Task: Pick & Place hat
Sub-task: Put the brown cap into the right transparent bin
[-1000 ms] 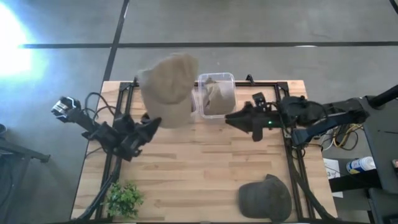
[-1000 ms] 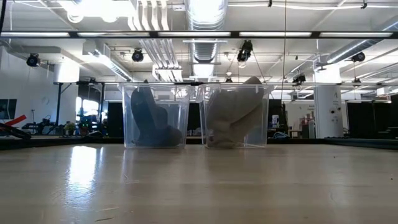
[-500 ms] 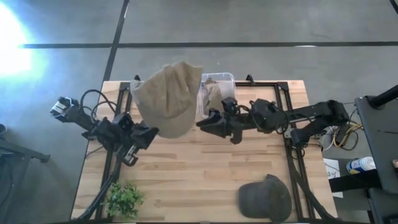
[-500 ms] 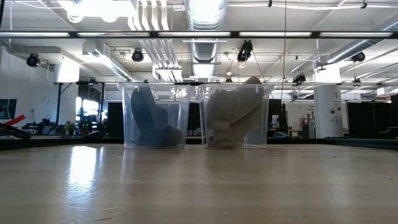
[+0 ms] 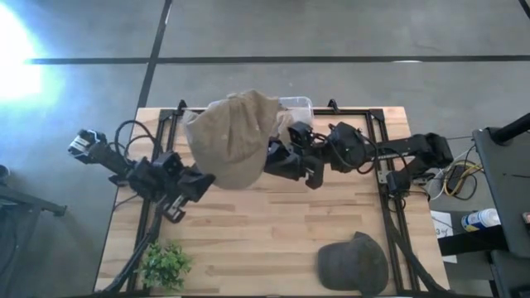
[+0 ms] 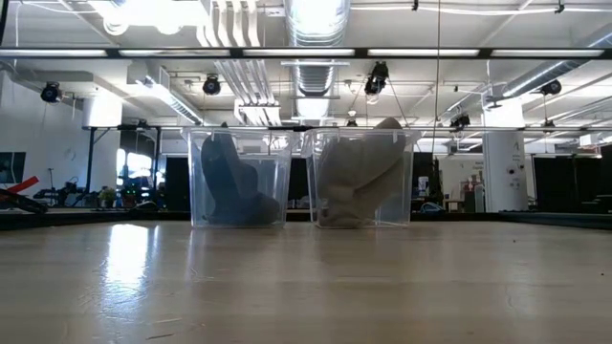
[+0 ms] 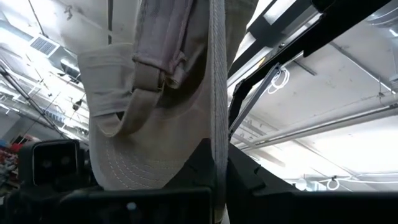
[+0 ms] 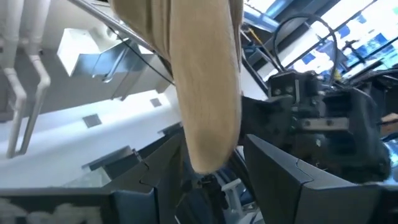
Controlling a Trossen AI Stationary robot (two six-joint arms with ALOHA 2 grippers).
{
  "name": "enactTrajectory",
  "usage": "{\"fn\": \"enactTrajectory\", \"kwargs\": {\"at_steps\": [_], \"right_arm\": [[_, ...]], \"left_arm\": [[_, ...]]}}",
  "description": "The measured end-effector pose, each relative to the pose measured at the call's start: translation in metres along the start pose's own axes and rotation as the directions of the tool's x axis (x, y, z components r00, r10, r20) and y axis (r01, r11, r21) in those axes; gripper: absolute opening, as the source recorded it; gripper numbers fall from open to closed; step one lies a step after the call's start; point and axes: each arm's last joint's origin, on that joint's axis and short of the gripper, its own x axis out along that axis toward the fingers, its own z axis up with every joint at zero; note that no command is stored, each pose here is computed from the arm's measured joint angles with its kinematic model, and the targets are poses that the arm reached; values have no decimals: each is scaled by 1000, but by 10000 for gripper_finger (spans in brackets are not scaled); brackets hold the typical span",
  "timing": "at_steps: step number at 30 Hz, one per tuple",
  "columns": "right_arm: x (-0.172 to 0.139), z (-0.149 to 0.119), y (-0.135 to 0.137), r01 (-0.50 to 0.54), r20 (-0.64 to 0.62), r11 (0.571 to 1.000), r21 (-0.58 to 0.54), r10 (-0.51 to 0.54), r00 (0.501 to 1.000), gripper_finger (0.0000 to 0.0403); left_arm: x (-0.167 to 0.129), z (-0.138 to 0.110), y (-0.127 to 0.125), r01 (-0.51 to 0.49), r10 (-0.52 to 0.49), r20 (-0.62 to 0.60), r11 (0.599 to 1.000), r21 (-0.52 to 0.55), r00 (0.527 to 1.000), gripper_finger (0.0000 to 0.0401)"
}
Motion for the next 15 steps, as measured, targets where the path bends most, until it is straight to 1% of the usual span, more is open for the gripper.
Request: {"fn": "enactTrajectory", "kwargs": {"at_steps": [4, 8, 11, 15], "right_arm": [[2, 2, 1, -12, -7, 1000, -6, 12, 1000, 166], [1, 4, 4, -20, -2, 1000, -19, 20, 1000, 162], [1, 5, 3, -20, -8, 1000, -13, 20, 1000, 145], [2, 3, 2, -19, -42, 1000, 2, 19, 999, 112]], "left_arm": [[0, 0, 1, -2, 2, -1, 1000, 0, 1000, 10], [0, -6, 3, -35, 36, -50, 999, 19, 998, 10], [-1, -9, 5, -68, 70, -77, 997, 22, 995, 17], [-1, -9, 6, -82, 83, -72, 996, 17, 994, 26]]}}
